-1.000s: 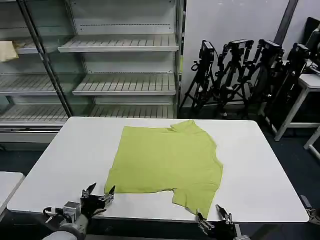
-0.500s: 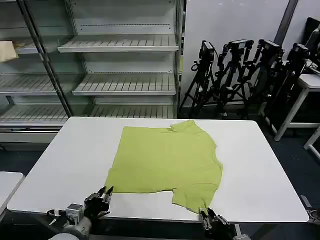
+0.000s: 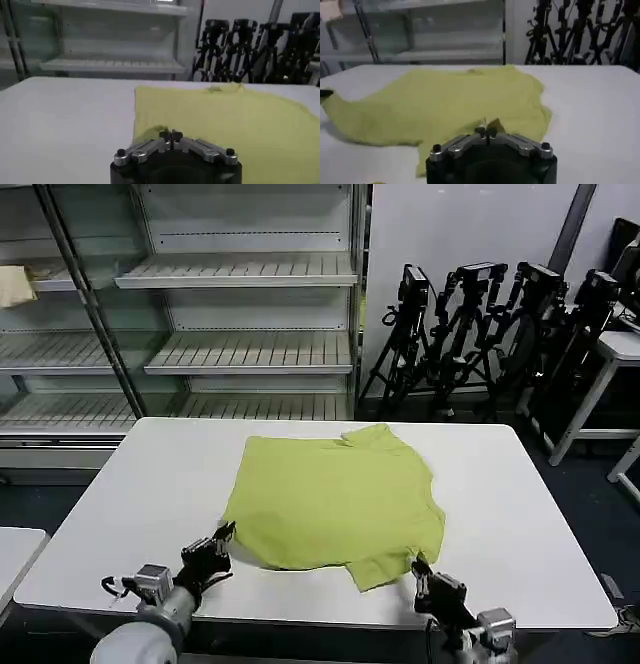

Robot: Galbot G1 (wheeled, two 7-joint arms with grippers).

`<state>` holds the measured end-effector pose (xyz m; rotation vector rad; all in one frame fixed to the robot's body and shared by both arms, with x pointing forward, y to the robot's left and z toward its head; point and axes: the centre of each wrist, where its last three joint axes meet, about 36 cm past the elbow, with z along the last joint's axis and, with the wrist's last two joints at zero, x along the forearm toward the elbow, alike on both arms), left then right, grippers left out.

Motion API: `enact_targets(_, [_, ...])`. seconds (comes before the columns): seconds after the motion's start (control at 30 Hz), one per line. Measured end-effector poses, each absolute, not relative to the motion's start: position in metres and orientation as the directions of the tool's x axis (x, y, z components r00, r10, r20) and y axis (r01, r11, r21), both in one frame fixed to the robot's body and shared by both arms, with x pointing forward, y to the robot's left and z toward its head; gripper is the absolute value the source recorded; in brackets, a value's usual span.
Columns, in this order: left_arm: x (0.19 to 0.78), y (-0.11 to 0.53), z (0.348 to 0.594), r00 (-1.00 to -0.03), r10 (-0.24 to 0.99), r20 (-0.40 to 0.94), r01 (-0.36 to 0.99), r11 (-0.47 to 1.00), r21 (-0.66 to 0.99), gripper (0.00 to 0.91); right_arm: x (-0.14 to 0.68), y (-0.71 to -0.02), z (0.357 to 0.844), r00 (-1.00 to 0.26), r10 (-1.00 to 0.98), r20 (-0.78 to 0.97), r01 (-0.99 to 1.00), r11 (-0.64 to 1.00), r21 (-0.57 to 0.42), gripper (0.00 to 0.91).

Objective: Fold and organize the clothes.

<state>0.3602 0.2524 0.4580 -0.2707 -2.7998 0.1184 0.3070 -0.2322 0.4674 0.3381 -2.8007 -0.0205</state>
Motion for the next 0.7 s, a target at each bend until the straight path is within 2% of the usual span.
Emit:
enact_targets(0.37, [0.42, 0.26, 0.454, -0.932, 0.202, 0.302, 0.156, 0.973, -0.169, 0.0, 0.383, -0.234, 0.456, -0.941, -0.212, 0.264, -0.218, 0.976, 0.008, 0.0])
enact_targets(0.7, [0.451, 0.264, 0.448, -0.924, 0.212, 0.318, 0.157, 0.969, -0.191, 0.0, 0.428, -0.231, 0.442, -0.949, -0.201, 0.244, -0.209, 0.978, -0.007, 0.0])
